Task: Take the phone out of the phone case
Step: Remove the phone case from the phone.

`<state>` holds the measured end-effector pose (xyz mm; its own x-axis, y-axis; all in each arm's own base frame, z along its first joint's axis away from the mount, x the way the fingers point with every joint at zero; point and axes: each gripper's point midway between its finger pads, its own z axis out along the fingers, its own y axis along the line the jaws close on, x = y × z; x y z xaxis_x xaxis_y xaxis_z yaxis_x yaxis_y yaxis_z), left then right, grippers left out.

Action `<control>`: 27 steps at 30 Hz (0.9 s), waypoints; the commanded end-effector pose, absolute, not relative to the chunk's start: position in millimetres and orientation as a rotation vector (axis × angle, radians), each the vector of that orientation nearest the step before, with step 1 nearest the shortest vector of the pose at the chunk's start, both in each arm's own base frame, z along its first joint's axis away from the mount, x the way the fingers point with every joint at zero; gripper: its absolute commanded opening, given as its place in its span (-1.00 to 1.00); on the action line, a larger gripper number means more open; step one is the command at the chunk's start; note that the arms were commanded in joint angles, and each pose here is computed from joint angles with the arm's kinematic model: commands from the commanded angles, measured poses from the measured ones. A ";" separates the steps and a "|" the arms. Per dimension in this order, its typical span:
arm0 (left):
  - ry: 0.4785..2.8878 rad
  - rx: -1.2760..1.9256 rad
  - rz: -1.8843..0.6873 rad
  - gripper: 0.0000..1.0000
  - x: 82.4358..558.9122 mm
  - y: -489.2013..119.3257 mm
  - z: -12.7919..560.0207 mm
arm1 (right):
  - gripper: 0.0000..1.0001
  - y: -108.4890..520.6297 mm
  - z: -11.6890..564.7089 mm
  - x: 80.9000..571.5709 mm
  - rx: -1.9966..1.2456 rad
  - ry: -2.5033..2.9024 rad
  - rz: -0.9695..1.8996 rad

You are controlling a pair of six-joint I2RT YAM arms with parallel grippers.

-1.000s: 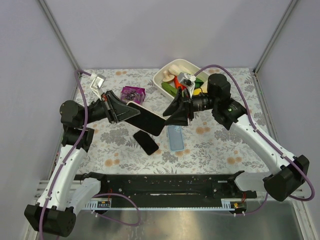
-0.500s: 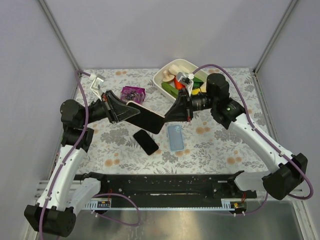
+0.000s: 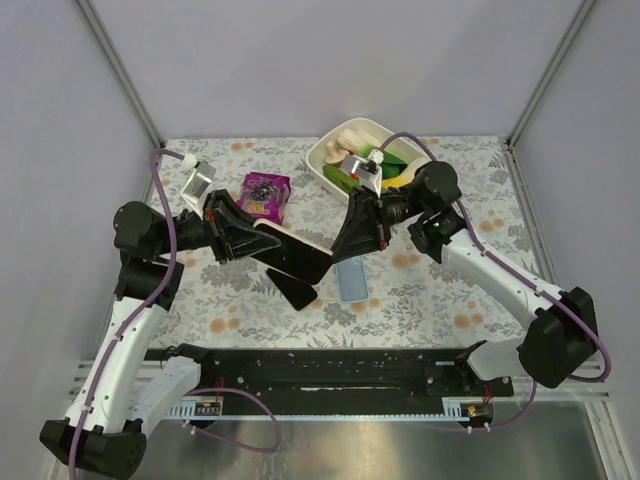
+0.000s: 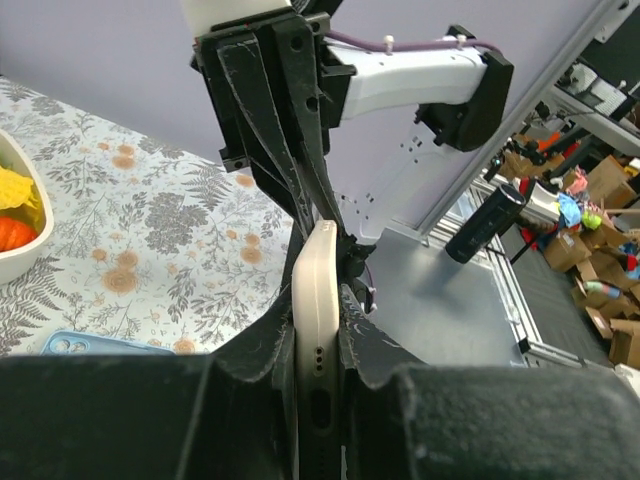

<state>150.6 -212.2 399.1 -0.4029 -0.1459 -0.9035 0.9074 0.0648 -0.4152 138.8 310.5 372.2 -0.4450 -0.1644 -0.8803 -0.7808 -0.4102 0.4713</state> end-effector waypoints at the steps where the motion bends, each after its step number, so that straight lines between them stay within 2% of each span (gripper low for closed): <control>1: 1.420 1.022 -1.506 -1.00 132.8 -215.5 373.8 | -1.00 305.5 425.2 99.6 -1.440 1.115 1.913; 12: 1.406 1.064 -1.522 -1.00 123.9 -216.5 373.5 | -1.00 313.3 425.5 91.1 -1.477 1.096 1.970; 23: 1.443 0.979 -1.476 -1.00 141.1 -218.7 375.5 | -1.00 321.1 415.5 83.7 -1.548 1.108 1.998; 24: 1.449 0.967 -1.464 -1.00 143.5 -218.5 375.7 | -0.92 320.7 414.5 84.8 -1.548 1.129 1.999; 26: 1.477 0.932 -1.430 -1.00 150.0 -217.0 374.3 | -0.47 324.7 410.2 96.3 -1.514 1.137 1.962; 27: 1.487 0.917 -1.405 -1.00 152.8 -216.0 376.4 | 0.05 327.5 407.6 105.4 -1.459 1.187 1.950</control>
